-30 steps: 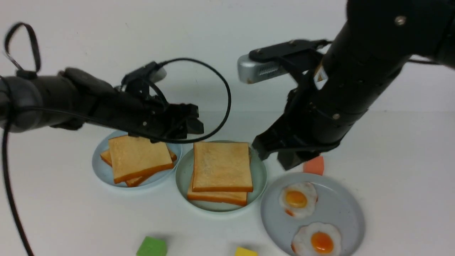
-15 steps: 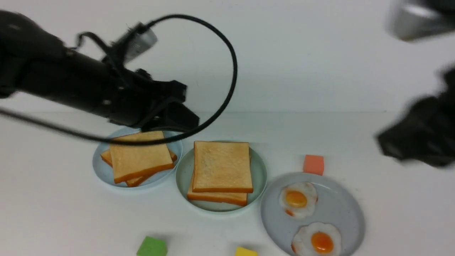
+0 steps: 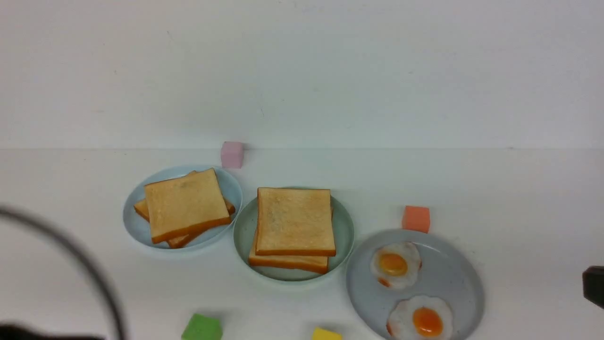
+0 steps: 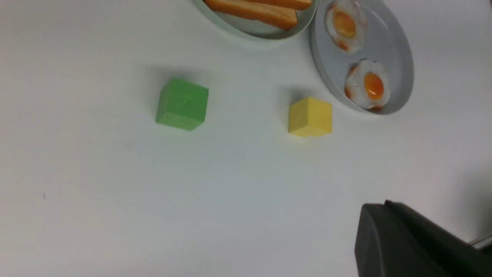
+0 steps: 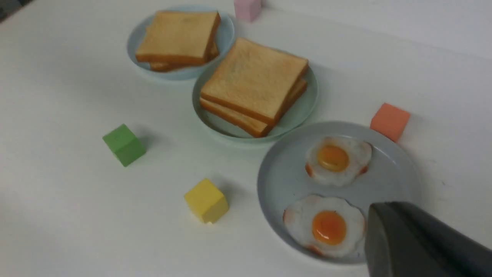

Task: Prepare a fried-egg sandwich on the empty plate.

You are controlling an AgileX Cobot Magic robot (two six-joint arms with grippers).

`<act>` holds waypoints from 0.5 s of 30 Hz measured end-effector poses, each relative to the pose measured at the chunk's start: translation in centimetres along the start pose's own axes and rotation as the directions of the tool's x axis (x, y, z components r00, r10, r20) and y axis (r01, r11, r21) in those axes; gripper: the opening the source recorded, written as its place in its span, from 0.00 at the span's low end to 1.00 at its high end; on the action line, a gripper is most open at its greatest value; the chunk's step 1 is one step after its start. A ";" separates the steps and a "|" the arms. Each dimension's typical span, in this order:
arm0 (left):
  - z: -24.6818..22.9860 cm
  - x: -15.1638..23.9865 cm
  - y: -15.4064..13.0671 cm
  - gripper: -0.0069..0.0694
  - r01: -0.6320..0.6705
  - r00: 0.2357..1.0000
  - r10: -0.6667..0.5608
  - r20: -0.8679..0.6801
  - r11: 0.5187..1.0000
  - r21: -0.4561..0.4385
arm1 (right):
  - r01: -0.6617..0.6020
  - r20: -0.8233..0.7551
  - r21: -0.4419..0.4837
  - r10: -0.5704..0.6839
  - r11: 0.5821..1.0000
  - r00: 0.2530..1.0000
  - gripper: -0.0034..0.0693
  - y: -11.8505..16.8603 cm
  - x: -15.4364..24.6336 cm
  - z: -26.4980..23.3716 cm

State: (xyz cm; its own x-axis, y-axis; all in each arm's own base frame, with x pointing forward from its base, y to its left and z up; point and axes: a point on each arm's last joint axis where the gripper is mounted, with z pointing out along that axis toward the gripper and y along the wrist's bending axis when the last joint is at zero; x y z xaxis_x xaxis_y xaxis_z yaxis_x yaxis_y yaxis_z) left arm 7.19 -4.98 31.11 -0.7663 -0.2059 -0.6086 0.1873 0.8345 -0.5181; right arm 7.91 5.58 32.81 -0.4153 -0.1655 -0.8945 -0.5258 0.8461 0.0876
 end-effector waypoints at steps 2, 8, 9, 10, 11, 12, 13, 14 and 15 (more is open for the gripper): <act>-1.7 1.4 0.0 0.07 -0.031 0.997 0.030 0.076 0.999 0.013 | 0.001 0.032 -0.008 -0.001 1.000 1.000 0.03 0.1 -0.2 0.0; -4.9 4.1 0.4 0.07 -0.132 0.970 0.134 0.204 0.991 -0.019 | 0.003 0.042 -0.010 -0.003 1.000 0.999 0.03 0.1 -0.2 0.0; -5.1 4.5 0.5 0.07 -0.142 0.968 0.144 0.206 0.990 -0.025 | 0.003 0.044 -0.010 -0.003 1.000 0.999 0.03 0.1 -0.2 0.0; -5.4 4.9 0.5 0.07 -0.150 0.966 0.152 0.207 0.988 -0.028 | 0.003 0.044 -0.010 -0.003 1.000 0.999 0.03 0.1 -0.2 0.0; -5.5 5.1 0.6 0.07 -0.153 0.967 0.156 0.199 0.988 -0.030 | 0.003 0.045 -0.011 -0.003 1.000 0.999 0.03 0.1 -0.2 0.0; -5.5 5.3 0.6 0.07 -0.154 0.969 0.158 0.190 0.987 -0.036 | 0.003 0.046 -0.011 -0.003 1.000 0.999 0.04 0.1 -0.2 0.0; -5.5 5.4 0.7 0.07 -0.155 0.971 0.159 0.177 0.987 -0.035 | 0.003 0.046 -0.011 -0.003 1.000 0.999 0.04 0.1 -0.2 0.0; -5.5 5.6 0.7 0.07 -0.155 0.974 0.159 0.161 0.987 -0.038 | 0.003 0.046 -0.011 -0.003 1.000 0.999 0.04 0.1 -0.2 0.0; -5.5 5.6 0.8 0.07 -0.155 0.975 0.159 0.154 0.987 -0.040 | 0.003 0.046 -0.011 -0.003 1.000 0.999 0.04 0.1 -0.2 0.0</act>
State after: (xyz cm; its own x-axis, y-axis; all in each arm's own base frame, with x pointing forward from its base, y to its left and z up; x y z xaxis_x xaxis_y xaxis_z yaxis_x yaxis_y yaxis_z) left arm -0.35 -2.72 30.58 -0.6232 -0.1464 -0.7683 0.2792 0.8760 -0.3933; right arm 7.99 5.70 32.98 -0.3794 -0.1441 -0.9139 -0.5350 0.8401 0.0896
